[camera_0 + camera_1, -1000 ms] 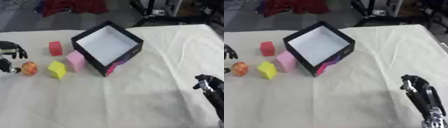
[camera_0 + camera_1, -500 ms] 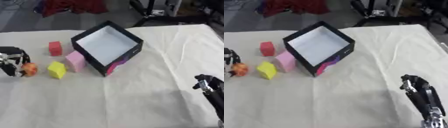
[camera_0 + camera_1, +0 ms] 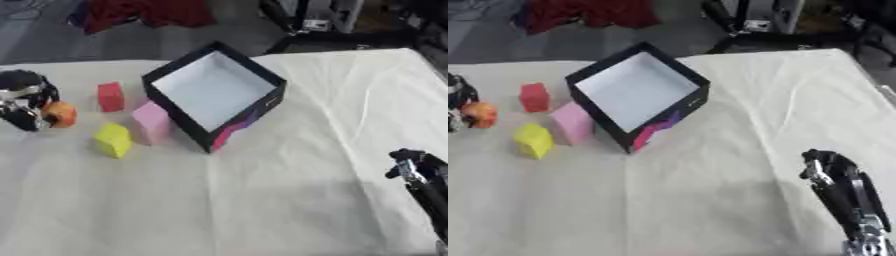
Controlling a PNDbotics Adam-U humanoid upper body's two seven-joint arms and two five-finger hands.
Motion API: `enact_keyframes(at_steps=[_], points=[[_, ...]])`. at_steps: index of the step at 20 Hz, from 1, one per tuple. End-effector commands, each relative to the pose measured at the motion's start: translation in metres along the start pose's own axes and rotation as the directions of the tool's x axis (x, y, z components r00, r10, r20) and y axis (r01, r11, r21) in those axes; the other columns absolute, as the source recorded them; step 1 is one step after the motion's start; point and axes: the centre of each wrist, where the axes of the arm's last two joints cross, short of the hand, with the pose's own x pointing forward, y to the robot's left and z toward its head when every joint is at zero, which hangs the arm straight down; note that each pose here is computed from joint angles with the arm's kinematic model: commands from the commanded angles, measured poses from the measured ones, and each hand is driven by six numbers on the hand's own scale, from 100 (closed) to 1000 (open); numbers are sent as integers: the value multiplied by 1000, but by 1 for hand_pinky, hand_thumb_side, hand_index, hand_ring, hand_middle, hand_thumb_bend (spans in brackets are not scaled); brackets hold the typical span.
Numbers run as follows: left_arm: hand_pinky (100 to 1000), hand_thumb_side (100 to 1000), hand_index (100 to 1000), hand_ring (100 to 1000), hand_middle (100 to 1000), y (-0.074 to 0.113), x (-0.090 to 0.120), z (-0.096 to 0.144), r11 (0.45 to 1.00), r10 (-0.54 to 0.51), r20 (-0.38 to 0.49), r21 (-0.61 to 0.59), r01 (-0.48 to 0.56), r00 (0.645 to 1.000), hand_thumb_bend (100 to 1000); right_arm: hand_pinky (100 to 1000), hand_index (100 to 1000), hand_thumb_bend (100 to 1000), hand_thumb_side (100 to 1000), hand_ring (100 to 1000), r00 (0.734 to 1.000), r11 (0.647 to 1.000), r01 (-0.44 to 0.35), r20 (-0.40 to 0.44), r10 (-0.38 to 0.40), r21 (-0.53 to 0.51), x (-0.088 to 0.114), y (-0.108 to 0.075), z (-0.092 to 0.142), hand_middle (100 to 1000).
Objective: Pick up objects on the table and place them in the box.
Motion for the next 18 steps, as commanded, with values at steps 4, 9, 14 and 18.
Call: enact_keyframes(at_steps=[4,9,14,18], points=[[669,143,405,470,445,70,38,-20,986,-101,72,136,91,992,164,712,639,100,632,512,1000,1000,-14,14,13,7,3,-4,-2,416],[669,143,405,470,446,71,59,-42,984,-134,109,136,118,985,164,712,639,100,633,512,1000,1000,-9,14,9,9,3,-3,-2,416],[673,145,422,479,463,75,101,-62,974,-165,227,189,123,960,175,712,639,100,640,512,999,999,7,32,-8,45,7,4,-6,416],[673,148,424,479,464,64,144,-83,975,-162,300,197,105,940,177,712,639,100,636,512,999,999,11,33,-13,50,7,5,-6,416]])
